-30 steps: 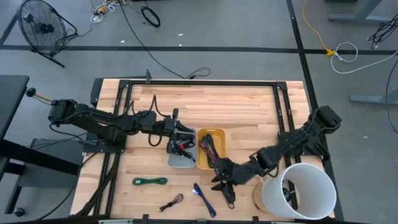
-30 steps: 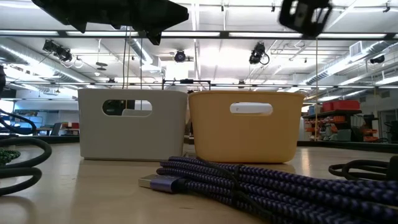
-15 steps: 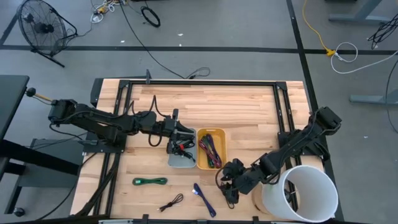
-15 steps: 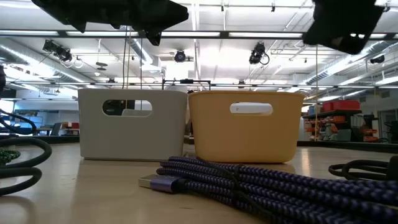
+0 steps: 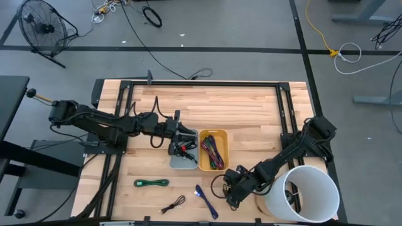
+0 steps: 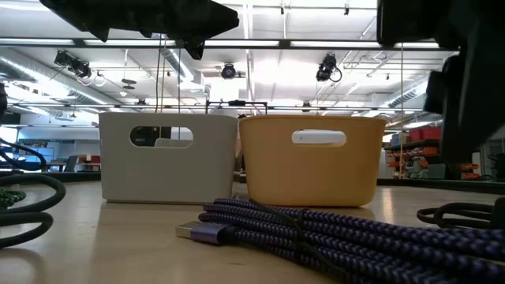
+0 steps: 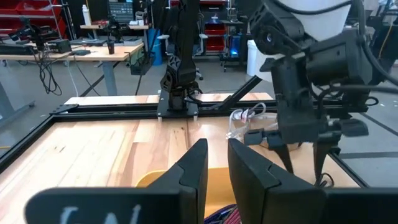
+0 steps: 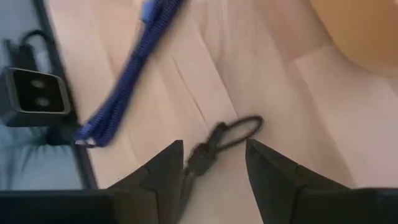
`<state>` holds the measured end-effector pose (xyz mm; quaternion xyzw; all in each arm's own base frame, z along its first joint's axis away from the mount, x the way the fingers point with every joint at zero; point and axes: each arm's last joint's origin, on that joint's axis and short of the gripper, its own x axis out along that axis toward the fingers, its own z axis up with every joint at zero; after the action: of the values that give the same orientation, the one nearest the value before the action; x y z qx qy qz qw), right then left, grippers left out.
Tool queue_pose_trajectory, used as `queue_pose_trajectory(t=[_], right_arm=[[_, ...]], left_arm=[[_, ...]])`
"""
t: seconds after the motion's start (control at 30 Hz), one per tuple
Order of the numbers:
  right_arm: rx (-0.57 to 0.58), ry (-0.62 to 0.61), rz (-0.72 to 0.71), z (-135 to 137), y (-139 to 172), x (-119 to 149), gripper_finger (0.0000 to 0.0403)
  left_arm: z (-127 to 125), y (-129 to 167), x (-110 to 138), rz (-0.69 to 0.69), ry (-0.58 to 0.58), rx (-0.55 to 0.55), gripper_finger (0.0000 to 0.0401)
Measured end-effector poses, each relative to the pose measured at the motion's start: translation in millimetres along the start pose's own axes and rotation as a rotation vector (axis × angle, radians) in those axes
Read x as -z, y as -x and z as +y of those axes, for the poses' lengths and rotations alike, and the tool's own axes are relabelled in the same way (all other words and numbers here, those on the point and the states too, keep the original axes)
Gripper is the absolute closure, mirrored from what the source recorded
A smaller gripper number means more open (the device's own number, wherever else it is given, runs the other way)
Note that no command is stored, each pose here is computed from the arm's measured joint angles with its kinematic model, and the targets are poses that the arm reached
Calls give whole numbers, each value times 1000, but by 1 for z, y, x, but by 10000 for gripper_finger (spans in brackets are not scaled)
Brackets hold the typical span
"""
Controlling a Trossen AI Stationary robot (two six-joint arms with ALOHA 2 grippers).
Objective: Pick & Place USB Port
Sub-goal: Put the black charger cable into the gray bin
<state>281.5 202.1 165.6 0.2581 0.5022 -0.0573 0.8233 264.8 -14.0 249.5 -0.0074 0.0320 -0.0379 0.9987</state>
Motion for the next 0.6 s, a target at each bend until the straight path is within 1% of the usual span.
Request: queue_pose_trajectory(t=[0.1,0.47,0.6], right_arm=[[5,-34,27,-1,-3,2,230],[42,-67,57,-3,-5,7,230],[53,-84,92,-4,-14,12,230]], left_arm=[[0,0,1,6,0,0,332],[0,0,1,7,0,-7,332],[0,0,1,7,0,-7,332]])
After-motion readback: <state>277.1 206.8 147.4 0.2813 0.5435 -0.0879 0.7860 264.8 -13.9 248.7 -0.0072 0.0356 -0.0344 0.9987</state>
